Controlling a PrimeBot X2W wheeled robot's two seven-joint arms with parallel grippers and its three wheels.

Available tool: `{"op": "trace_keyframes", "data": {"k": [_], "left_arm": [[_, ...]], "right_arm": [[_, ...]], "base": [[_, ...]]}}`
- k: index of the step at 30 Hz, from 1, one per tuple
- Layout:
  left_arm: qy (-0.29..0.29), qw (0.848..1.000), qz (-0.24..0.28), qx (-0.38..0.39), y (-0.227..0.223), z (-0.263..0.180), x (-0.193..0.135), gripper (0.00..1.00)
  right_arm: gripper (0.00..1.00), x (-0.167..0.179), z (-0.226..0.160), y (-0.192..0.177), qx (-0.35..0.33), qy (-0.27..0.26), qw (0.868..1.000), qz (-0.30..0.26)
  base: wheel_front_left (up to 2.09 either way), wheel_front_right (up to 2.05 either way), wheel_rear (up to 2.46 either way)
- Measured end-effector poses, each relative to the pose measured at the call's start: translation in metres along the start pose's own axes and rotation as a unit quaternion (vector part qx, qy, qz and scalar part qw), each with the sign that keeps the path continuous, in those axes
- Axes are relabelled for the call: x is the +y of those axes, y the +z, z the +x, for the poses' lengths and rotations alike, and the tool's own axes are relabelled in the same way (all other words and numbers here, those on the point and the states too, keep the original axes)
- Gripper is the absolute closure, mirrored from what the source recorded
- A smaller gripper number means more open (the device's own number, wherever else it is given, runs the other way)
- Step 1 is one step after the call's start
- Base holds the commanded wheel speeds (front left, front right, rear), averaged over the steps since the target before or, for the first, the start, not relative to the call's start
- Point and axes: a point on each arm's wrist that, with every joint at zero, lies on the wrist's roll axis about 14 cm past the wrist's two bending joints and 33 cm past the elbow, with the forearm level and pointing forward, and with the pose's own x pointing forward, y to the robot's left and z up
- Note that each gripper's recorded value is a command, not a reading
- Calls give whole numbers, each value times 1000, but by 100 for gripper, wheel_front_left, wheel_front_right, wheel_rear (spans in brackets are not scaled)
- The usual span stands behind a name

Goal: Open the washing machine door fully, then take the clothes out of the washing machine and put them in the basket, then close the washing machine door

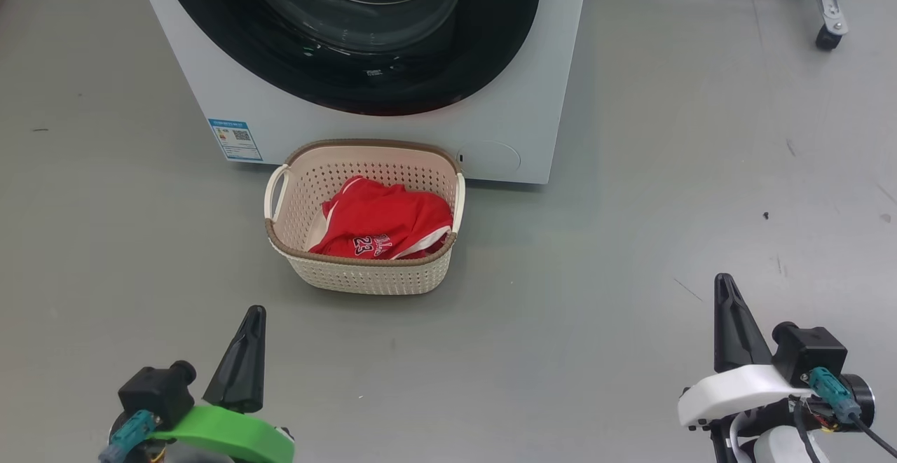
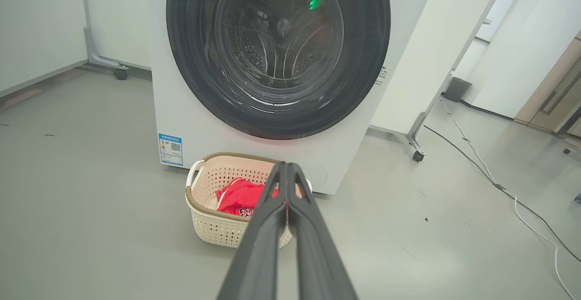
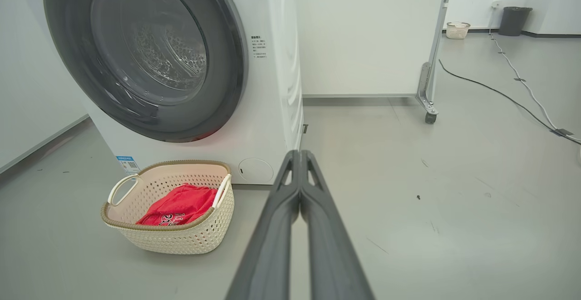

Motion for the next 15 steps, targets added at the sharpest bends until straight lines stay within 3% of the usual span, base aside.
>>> {"op": "trace_keyframes", "data": {"k": [15], "left_arm": [[22,996,-85,-1,2,2,6,100]], "right_arm": [[100,-19,-3,-7,28,-34,994,102]], "base": [[0,0,0]]}}
